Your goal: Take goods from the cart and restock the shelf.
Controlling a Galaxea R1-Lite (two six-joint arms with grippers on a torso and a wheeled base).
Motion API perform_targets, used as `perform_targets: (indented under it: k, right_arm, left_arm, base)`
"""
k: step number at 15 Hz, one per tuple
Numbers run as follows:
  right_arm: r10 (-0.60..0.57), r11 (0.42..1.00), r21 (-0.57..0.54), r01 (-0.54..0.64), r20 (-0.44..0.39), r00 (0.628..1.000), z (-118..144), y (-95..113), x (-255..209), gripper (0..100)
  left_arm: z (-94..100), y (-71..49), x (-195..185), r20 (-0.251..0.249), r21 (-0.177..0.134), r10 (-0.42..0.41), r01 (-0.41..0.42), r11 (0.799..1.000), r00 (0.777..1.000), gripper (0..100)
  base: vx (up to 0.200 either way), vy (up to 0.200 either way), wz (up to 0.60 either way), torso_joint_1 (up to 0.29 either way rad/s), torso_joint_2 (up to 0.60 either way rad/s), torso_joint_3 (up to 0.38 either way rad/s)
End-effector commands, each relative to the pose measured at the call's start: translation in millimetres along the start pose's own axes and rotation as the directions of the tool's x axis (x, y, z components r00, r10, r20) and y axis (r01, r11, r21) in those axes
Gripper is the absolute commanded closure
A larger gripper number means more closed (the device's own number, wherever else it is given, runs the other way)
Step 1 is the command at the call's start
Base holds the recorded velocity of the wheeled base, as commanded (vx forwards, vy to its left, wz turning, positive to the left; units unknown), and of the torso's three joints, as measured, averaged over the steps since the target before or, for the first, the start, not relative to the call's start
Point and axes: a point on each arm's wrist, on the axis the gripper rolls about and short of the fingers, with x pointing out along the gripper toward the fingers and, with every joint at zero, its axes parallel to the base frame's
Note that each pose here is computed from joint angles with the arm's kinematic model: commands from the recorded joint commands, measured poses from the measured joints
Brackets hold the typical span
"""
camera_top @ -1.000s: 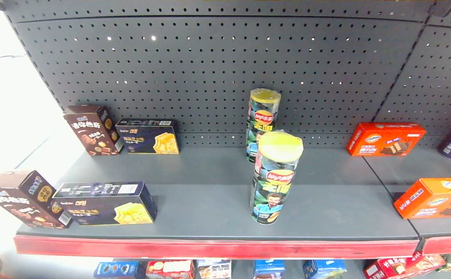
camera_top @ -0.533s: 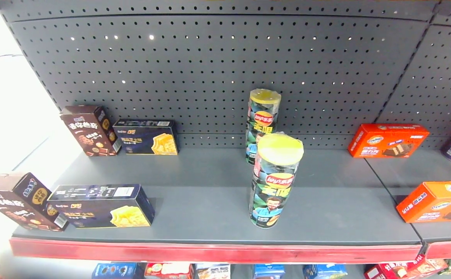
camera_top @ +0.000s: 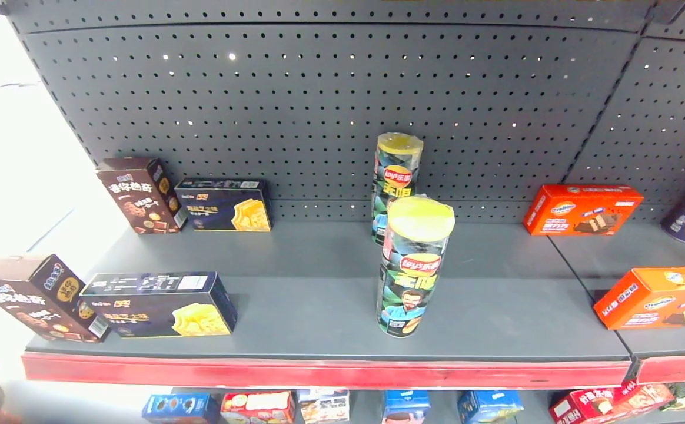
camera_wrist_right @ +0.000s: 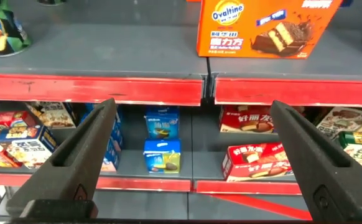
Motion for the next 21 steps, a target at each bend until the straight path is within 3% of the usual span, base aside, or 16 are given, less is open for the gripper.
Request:
perform_targets:
  k: [1, 9, 12, 21]
  right_arm:
    - [0.002, 1.0, -0.001, -0.002, -0.002, 1.0, 0.1, 0.0, 0.2, 0]
    - [0.001, 1.0, -0.001, -0.001, -0.002, 1.0, 0.1, 0.0, 0.2, 0]
    - [-0.001, 1.0, -0.001, 0.001, -0.002, 1.0, 0.1, 0.0, 0.2, 0]
    - [-0.001, 1.0, -0.001, 0.001, -0.002, 1.0, 0.1, 0.0, 0.2, 0]
  left_arm:
    - [0.0, 0.0, 0.0, 0.001, 0.006, 0.0, 0.0, 1.0, 1.0, 0]
    - [-0.2, 0.1, 0.0, -0.001, 0.0, 0.003, -0.003, 1.0, 1.0, 0]
    - [-0.2, 0.0, 0.0, -0.001, 0.0, 0.001, -0.001, 1.0, 1.0, 0]
    - [-0.2, 0.1, 0.0, -0.001, -0.014, 0.005, -0.005, 1.0, 1.0, 0]
  base:
    - [0.0, -0.2, 0.0, 0.012, 0.02, 0.007]
    - [0.0, -0.025, 0.0, 0.001, 0.0, 0.0]
    - [0.0, -0.2, 0.0, 0.002, 0.01, 0.002]
    - [-0.022, 0.0, 0.0, 0.001, 0.0, 0.001]
